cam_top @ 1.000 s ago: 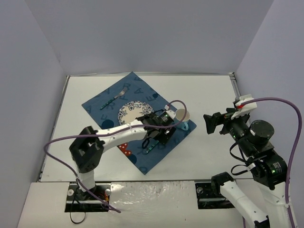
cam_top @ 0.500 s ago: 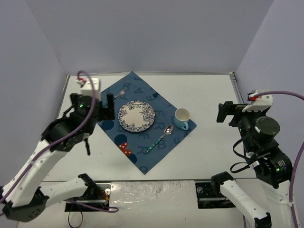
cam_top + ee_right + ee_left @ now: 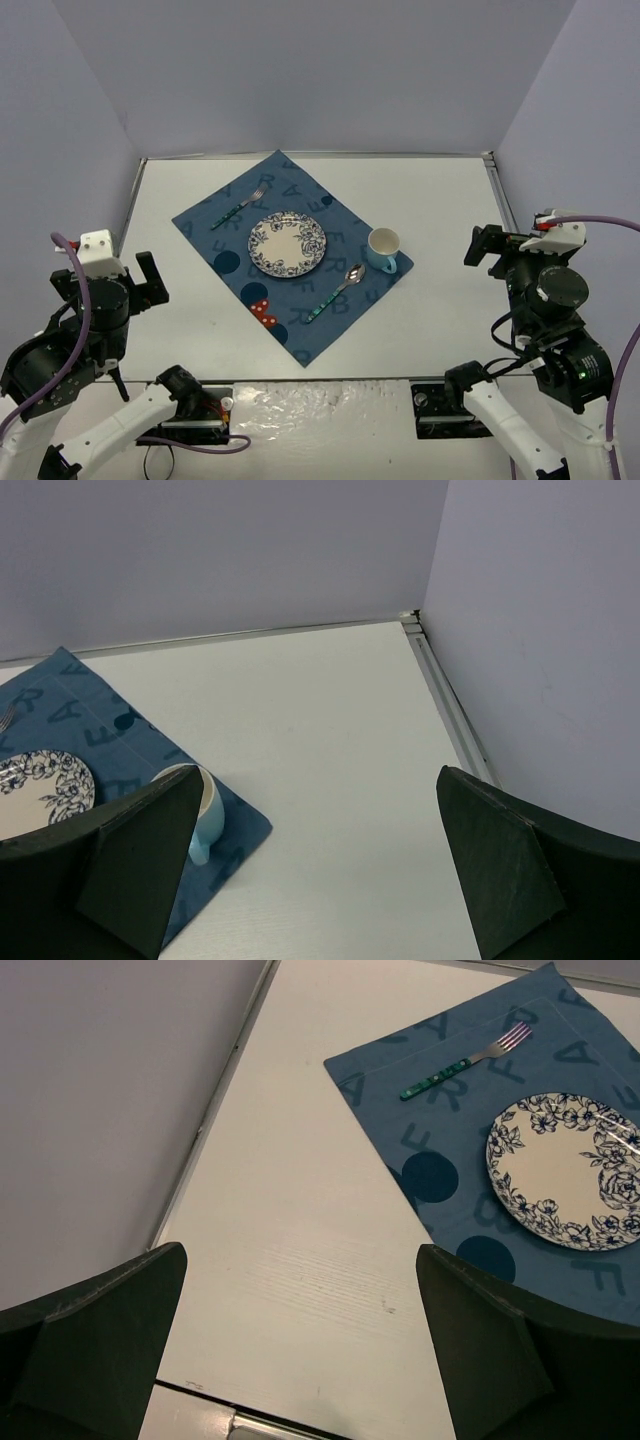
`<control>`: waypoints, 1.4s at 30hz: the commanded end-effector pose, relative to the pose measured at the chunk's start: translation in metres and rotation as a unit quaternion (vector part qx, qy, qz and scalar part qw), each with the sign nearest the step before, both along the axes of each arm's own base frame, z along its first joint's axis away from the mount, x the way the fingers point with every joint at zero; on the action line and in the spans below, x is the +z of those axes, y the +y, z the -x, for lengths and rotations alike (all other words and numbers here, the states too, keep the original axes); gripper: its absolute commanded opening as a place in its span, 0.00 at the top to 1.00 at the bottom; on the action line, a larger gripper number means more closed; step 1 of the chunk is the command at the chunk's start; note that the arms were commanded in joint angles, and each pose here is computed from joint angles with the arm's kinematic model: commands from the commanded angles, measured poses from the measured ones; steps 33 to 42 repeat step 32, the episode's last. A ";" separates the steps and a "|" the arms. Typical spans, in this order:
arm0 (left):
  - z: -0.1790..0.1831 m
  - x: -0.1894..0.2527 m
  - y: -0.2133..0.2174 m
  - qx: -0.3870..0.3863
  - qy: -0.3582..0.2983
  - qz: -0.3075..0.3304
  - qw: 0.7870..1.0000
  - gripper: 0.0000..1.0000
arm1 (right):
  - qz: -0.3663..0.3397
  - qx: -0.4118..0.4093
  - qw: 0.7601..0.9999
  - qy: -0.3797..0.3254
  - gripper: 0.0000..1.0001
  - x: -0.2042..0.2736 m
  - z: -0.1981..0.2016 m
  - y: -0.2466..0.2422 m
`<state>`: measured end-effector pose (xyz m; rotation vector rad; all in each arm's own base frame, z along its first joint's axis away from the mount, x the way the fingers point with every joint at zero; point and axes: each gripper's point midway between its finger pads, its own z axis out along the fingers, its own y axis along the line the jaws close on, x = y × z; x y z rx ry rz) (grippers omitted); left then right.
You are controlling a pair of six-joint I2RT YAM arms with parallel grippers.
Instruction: Set the dinner table for one person
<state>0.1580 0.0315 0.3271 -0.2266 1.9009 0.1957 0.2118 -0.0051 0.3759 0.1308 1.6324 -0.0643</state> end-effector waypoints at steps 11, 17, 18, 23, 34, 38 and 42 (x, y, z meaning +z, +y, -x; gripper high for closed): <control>0.004 -0.003 0.011 0.021 0.008 -0.020 1.000 0.03 | -0.030 -0.008 0.998 -0.056 0.00 0.025 -0.006 0.001; 0.003 -0.007 0.007 0.020 0.008 -0.009 1.000 0.03 | -0.033 -0.003 0.998 -0.057 0.00 0.025 -0.010 0.004; 0.002 -0.009 0.006 0.019 0.009 -0.007 1.000 0.03 | -0.034 -0.002 0.998 -0.057 0.00 0.025 -0.011 0.005; 0.000 -0.009 0.004 0.018 0.008 -0.005 1.000 0.03 | -0.031 0.000 0.998 -0.057 0.00 0.024 -0.012 0.006; -0.003 -0.007 0.001 0.016 0.003 -0.001 1.000 0.03 | -0.027 0.000 0.998 -0.056 0.00 0.024 -0.018 0.007; -0.003 -0.007 0.001 0.016 0.003 -0.001 1.000 0.03 | -0.027 0.000 0.998 -0.056 0.00 0.024 -0.018 0.007; -0.003 -0.007 0.001 0.016 0.003 -0.001 1.000 0.03 | -0.027 0.000 0.998 -0.056 0.00 0.024 -0.018 0.007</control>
